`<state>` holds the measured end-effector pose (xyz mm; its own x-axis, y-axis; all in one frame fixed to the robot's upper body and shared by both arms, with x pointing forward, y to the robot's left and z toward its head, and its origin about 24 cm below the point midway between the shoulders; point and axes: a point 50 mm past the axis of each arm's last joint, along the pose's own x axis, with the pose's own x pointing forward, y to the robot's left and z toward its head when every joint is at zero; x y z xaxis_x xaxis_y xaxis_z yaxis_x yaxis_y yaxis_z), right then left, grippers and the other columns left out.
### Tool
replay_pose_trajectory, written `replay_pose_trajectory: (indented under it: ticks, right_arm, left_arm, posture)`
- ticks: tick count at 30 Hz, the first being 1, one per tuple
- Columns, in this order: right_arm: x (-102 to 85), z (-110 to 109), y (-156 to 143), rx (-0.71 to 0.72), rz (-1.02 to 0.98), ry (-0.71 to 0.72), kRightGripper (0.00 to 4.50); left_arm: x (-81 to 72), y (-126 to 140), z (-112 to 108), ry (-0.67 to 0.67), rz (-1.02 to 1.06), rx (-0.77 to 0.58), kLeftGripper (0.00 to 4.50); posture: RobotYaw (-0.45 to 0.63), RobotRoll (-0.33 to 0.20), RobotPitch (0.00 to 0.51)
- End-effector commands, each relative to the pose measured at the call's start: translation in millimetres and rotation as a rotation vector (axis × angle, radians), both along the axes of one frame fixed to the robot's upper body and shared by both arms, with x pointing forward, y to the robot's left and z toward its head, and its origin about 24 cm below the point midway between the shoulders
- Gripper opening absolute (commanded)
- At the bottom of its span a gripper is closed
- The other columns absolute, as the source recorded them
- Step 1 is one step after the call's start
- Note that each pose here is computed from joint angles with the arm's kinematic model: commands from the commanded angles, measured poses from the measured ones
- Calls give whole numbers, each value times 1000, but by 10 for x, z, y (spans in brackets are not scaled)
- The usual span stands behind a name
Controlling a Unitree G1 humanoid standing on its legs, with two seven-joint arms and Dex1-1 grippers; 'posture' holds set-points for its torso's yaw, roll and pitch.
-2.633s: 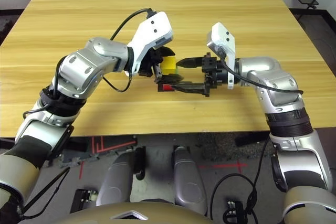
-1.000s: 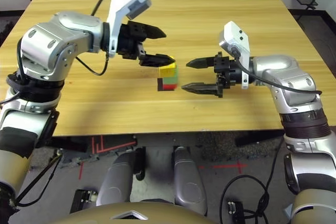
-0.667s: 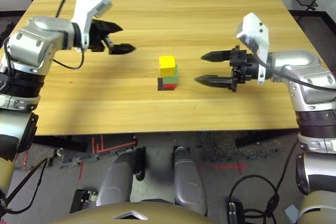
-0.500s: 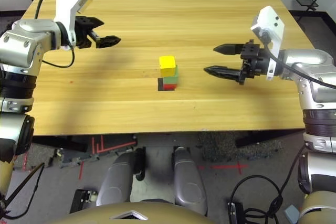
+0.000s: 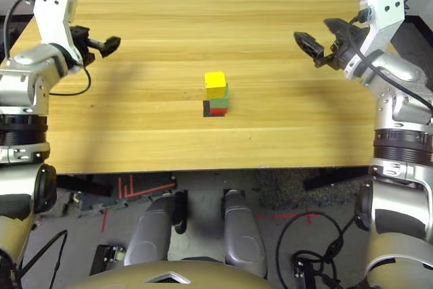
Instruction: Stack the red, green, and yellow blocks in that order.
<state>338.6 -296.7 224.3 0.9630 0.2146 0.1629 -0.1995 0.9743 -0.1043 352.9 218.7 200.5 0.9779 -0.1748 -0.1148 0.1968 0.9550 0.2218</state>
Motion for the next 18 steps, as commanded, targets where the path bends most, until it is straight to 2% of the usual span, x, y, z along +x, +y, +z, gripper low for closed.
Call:
replay_pose_trajectory:
  ticks: [1, 5, 8, 13, 18]
  right_arm:
    - [-8, -35, -194, 58, -157, -45, 4500]
    - [-58, -99, -370, 88, -293, -72, 4500]
    - [-163, -158, -564, 113, -416, -96, 4500]
    - [-350, -322, -762, 143, -540, -85, 4500]
    - [-458, -470, -762, 155, -563, -54, 4500]
  left_arm:
    - [-30, 83, -64, -67, 92, 44, 4436]
    - [-51, 214, -192, -96, 208, 63, 4436]
    - [-75, 266, -225, -146, 288, 69, 4436]
    - [-100, 183, -339, -113, 283, 41, 4436]
    - [-126, 22, -524, -52, 244, 17, 4436]
  posture:
    - [188, 53, 191]
    - [179, 50, 207]
    - [167, 45, 222]
    - [148, 38, 248]
    - [112, 17, 283]
